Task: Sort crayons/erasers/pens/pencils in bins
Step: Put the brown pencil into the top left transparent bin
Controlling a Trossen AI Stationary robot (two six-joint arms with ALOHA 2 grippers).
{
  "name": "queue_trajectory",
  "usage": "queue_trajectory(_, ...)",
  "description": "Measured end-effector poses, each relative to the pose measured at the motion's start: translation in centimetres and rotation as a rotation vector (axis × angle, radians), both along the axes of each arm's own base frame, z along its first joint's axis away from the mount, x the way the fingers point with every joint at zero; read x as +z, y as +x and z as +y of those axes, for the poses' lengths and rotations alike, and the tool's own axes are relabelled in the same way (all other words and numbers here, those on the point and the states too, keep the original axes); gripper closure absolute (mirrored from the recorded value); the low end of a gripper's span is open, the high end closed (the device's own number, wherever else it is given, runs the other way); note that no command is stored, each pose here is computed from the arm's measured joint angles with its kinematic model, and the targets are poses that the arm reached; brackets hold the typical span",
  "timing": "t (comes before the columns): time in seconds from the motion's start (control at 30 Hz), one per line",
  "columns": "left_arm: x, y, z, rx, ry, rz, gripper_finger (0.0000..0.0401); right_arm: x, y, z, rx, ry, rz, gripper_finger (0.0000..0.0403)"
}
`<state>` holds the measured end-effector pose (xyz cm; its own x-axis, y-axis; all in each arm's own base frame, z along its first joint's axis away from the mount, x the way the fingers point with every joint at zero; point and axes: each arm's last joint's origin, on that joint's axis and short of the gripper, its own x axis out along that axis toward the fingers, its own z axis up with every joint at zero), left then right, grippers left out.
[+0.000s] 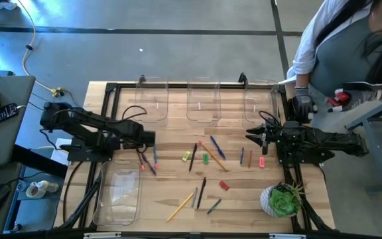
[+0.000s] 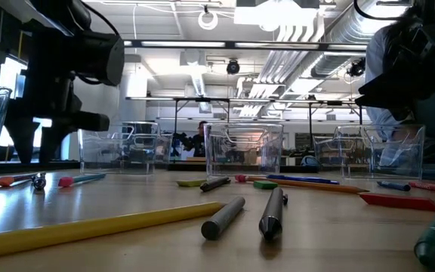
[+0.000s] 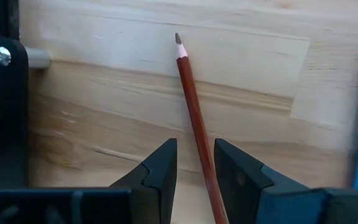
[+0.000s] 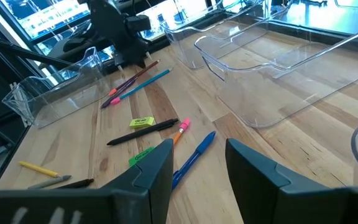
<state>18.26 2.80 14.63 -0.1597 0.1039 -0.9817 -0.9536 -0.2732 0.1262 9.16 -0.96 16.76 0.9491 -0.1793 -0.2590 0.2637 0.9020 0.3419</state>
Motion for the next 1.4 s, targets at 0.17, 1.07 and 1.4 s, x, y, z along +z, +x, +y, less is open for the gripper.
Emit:
queue_trajectory(0.17,-0.6,0.3,0.0,0.0,-0.003,0.019,0.0307,0.0,0.0,0.0,0.0,0.0,0.0,0.0263)
queue_trajectory(1.07,-1.8,1.0,0.2,0.03,0.027,0.034,0.0372,0.0,0.0,0.0,0.0,0.0,0.004,0.0263)
queue_trajectory(1.4,-1.8,1.0,0.2,0.05,0.042,0.038,0.0389,0.0,0.0,0.0,0.0,0.0,0.004,0.0263)
